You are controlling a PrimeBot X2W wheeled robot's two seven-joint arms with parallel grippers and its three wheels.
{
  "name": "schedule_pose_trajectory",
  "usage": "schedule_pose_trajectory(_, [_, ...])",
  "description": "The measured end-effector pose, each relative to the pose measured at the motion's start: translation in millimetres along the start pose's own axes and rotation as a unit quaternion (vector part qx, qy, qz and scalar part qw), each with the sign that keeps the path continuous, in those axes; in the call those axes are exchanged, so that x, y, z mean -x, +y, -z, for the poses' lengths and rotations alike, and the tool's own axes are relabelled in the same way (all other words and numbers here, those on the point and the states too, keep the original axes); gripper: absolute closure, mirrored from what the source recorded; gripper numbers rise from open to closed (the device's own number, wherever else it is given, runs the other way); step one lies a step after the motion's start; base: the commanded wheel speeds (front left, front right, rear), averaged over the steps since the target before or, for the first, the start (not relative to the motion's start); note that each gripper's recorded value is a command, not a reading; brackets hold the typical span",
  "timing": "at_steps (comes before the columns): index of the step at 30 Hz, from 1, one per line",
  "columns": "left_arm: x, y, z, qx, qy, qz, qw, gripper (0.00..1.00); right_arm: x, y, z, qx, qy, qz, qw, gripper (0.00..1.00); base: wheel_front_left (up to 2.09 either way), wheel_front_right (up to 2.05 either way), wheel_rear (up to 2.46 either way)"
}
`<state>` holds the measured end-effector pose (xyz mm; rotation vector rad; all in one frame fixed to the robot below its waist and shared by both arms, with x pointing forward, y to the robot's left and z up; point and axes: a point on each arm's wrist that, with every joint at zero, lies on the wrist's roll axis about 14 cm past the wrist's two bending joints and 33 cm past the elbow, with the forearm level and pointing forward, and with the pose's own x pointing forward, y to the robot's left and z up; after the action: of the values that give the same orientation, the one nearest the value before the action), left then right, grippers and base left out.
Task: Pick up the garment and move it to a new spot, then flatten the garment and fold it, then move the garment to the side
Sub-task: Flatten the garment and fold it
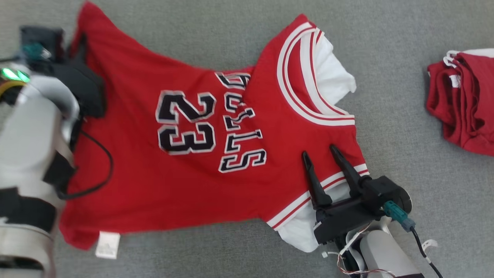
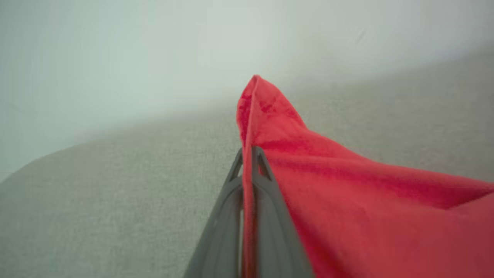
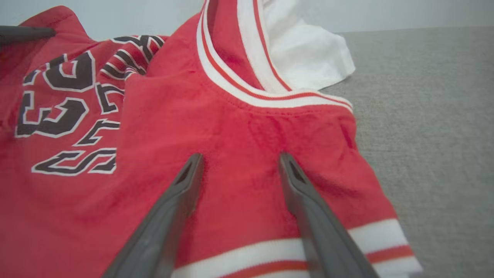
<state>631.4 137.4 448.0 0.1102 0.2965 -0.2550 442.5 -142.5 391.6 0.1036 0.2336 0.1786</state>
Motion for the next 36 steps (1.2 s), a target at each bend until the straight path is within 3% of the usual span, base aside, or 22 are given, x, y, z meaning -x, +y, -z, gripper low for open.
schedule_pose_trajectory(9, [-42.4, 29.1, -44.3, -0.054, -0.07, -0.027, 0.996, 1.0, -6.2, -18.3, 5.9, -0.013, 0.002, 0.024, 1.0, 0.0, 0.0, 0.0, 0.0])
schedule_pose_trajectory(16, [-65.2, 34.9, -39.4, -0.066, -0.092, -0.046, 0.993, 1.0, -10.4, -27.8, 7.7, -0.016, -0.001, 0.034, 0.999, 0.0, 0.0, 0.0, 0.0])
schedule_pose_trajectory(17, [-68.1, 33.5, -37.2, -0.067, -0.093, -0.045, 0.992, 0.63, -10.4, -29.5, 7.7, -0.016, -0.001, 0.036, 0.999, 0.0, 0.0, 0.0, 0.0])
schedule_pose_trajectory(18, [-70.5, 31.8, -32.4, -0.064, -0.091, -0.045, 0.993, 0.0, -10.3, -31.1, 8.0, -0.016, -0.001, 0.039, 0.999, 0.0, 0.0, 0.0, 0.0])
schedule_pose_trajectory(27, [-53.5, 10.4, 12.1, -0.03, -0.058, -0.038, 0.997, 0.0, -3.1, -39.9, 0.6, -0.01, -0.006, 0.053, 0.999, 0.0, 0.0, 0.0, 0.0])
schedule_pose_trajectory(36, [13.0, -4.3, 15.5, 0.047, -0.079, -0.051, 0.994, 0.0, 27.8, -27.5, -9.1, -0.007, -0.01, 0.048, 0.999, 0.0, 0.0, 0.0, 0.0])
